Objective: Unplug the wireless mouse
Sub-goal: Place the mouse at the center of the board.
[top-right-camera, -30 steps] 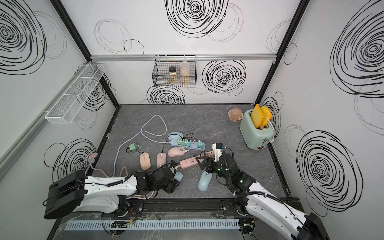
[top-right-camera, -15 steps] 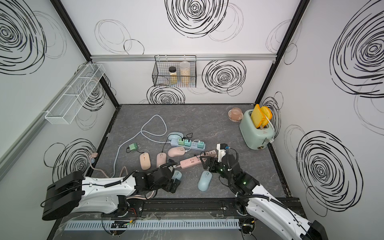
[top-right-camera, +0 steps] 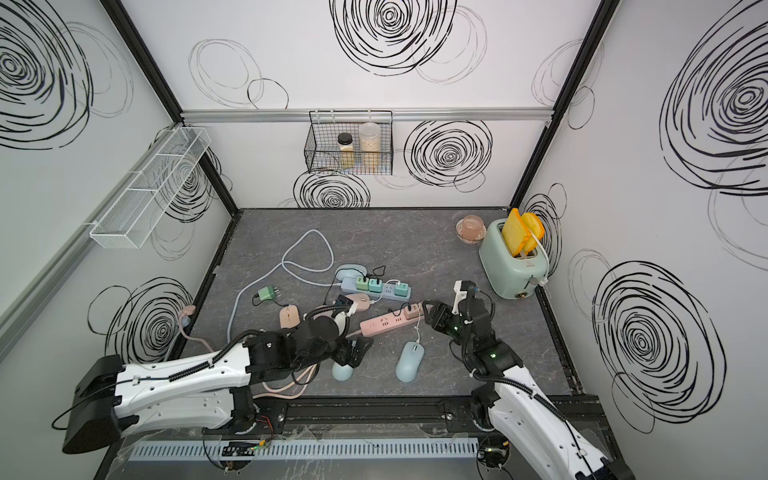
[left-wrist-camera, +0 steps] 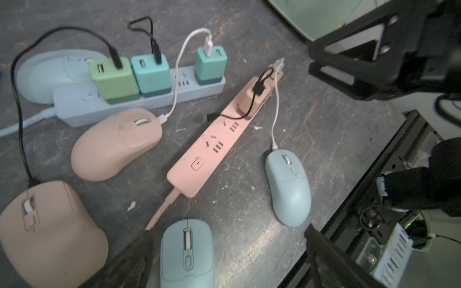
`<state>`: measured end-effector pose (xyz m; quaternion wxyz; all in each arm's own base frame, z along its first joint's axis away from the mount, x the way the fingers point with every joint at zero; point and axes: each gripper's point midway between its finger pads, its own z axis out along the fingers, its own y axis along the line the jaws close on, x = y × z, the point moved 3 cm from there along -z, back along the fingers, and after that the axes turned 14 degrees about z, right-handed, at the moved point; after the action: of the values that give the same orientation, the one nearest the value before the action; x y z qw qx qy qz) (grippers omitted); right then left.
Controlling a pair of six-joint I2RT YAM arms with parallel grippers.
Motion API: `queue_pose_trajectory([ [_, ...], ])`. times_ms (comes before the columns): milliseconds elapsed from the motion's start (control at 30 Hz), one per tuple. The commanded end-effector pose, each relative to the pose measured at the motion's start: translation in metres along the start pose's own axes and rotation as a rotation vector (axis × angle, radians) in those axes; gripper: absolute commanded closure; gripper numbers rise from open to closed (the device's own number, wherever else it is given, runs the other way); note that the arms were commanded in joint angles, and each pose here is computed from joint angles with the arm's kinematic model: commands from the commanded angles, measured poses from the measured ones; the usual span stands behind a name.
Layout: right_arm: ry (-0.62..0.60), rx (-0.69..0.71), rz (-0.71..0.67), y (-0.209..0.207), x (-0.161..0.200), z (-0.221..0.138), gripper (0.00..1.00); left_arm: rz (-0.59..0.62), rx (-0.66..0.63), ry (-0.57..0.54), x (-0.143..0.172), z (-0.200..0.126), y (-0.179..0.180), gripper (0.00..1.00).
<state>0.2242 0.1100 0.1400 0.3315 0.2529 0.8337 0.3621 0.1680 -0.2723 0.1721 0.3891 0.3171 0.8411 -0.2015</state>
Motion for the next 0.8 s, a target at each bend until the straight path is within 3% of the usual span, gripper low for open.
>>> queue_pose_trajectory([
  [0, 0.012, 0.006, 0.001, 0.001, -0.011, 0.001, 0.34, 0.120, 0.052, -0.052, -0.034, 0.018, -0.017, 0.07],
  [233, -0.002, 0.033, 0.018, -0.006, -0.018, 0.001, 0.35, 0.330, 0.107, -0.011, -0.069, 0.075, -0.039, 0.19],
  [367, -0.005, 0.035, 0.021, -0.010, -0.016, -0.001, 0.35, 0.402, 0.126, -0.018, -0.079, 0.088, -0.040, 0.21],
  [767, 0.014, 0.034, 0.031, -0.017, -0.010, 0.000, 0.35, 0.535, 0.101, 0.101, -0.064, 0.134, -0.028, 0.38],
])
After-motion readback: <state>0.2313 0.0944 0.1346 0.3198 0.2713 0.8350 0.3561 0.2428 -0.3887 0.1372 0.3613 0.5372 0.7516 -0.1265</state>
